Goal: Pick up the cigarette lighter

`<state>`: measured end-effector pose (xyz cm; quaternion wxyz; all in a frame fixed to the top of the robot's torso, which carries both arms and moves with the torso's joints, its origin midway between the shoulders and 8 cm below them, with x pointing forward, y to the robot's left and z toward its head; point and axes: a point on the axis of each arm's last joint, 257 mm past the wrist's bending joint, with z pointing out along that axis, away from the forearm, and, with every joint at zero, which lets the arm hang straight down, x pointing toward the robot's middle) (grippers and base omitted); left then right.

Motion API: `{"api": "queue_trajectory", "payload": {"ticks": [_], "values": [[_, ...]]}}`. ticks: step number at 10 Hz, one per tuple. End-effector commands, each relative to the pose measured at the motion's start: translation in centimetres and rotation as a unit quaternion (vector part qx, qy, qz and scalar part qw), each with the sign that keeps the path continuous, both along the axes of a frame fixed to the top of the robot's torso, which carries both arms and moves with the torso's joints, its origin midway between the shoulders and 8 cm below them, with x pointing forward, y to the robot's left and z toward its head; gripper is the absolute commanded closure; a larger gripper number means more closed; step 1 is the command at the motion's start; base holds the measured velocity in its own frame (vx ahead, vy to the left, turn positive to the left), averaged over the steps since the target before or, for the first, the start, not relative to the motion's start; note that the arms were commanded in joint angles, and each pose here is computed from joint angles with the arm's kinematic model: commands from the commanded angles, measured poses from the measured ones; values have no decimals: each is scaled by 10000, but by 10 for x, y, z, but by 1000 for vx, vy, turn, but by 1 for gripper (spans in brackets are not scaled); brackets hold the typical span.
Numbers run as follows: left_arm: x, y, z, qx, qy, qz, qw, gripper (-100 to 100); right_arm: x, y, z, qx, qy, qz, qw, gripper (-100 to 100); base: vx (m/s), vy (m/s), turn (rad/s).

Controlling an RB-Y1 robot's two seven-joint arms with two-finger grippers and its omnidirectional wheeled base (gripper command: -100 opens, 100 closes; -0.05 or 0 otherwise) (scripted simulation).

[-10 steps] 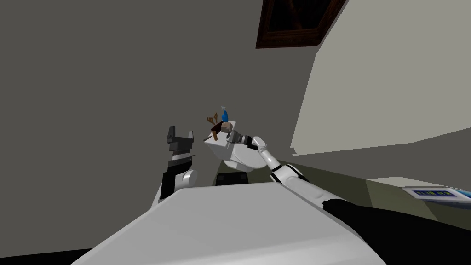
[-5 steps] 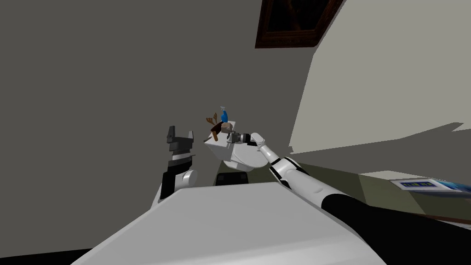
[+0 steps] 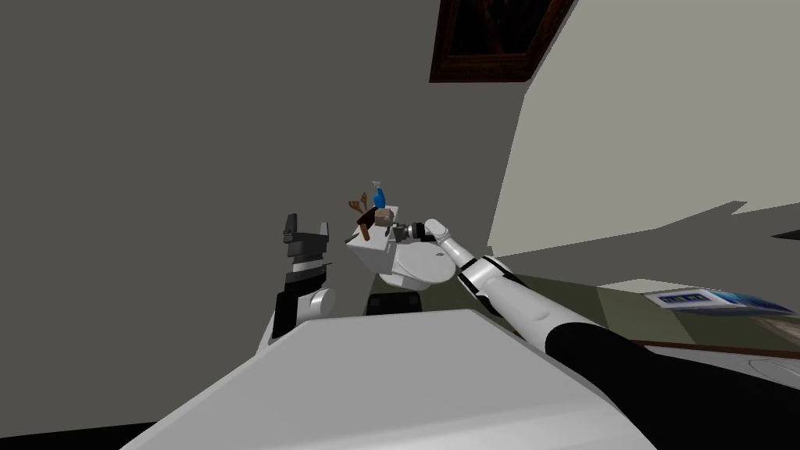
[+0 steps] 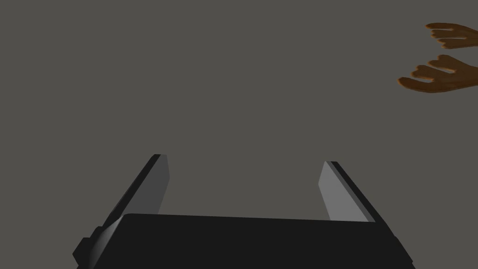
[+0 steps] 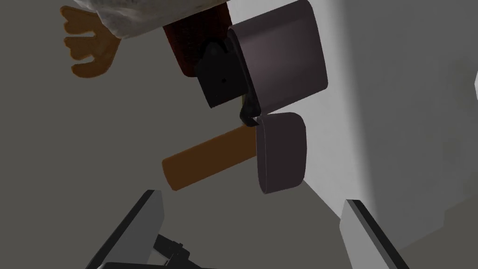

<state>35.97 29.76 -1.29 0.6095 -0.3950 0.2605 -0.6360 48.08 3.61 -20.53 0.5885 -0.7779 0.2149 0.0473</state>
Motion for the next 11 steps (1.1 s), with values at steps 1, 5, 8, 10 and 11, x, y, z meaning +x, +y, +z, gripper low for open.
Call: {"api": "queue_trajectory", "payload": {"ticks": [1,5,8,10,11], "values": [[0,0,0,0,0,0,10000,0,4,-7,-7,-351,-230,174,9990,-100,12,53,-59],[0,0,0,0,0,0,10000,0,11,-15,-12,-732,-473,325,9957,-100,13,33,-45],[0,0,0,0,-1,-1,10000,0,24,-23,-18,-768,-468,71,9959,-100,-16,3,161],[0,0,0,1,0,0,10000,0,22,-23,-17,-775,-471,118,9958,100,-12,-5,13],[0,0,0,1,0,0,10000,0,22,-23,-17,-775,-471,120,9958,100,0,0,0]]}}
